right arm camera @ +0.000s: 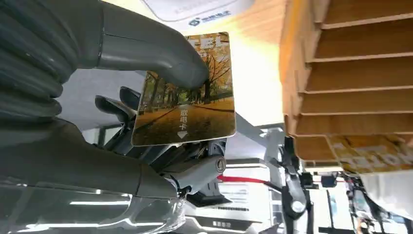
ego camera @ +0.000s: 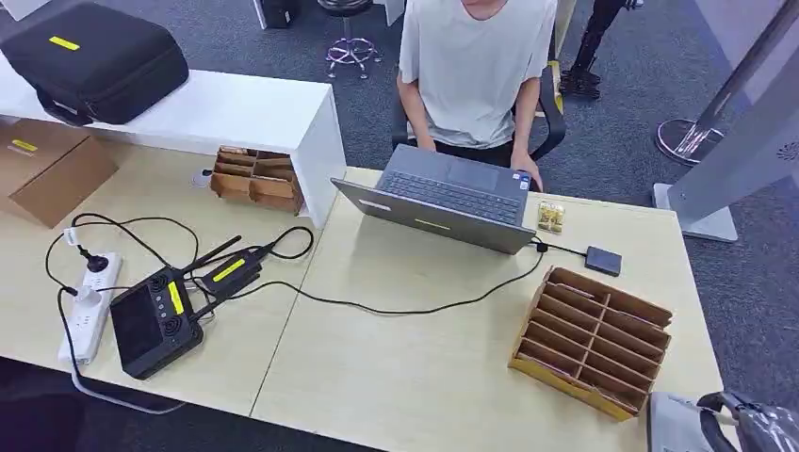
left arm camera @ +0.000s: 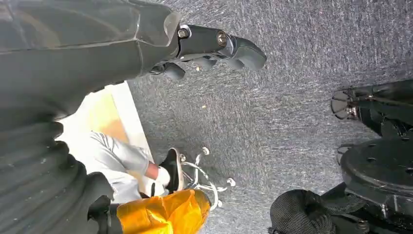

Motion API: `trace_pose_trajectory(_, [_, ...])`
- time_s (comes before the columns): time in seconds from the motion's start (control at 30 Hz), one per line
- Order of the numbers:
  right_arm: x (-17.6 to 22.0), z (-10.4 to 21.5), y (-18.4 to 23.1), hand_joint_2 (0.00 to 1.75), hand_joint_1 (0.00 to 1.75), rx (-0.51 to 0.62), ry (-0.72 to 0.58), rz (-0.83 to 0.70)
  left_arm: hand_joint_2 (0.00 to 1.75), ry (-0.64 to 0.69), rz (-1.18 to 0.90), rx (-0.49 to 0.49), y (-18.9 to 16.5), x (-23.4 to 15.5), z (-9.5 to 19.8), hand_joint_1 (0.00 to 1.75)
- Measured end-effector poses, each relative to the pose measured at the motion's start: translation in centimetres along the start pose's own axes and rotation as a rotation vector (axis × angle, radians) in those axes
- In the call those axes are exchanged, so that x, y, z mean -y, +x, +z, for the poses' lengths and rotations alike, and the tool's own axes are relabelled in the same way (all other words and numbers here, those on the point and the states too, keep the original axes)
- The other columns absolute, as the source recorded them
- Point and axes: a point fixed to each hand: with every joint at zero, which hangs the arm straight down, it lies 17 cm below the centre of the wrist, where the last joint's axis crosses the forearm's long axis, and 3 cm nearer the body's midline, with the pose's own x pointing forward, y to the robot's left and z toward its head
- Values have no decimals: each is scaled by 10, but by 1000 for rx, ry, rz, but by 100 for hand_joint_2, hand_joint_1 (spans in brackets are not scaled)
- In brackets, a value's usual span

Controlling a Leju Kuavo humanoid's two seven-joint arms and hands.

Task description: Pass the card to the sensor for recognition and then transmit it.

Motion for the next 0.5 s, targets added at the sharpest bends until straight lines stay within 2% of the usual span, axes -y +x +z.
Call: trace_pose_trajectory(0.5, [-25, 3, -17, 175, 175, -54, 75, -41, 175, 13, 26, 10, 3, -3, 0, 0])
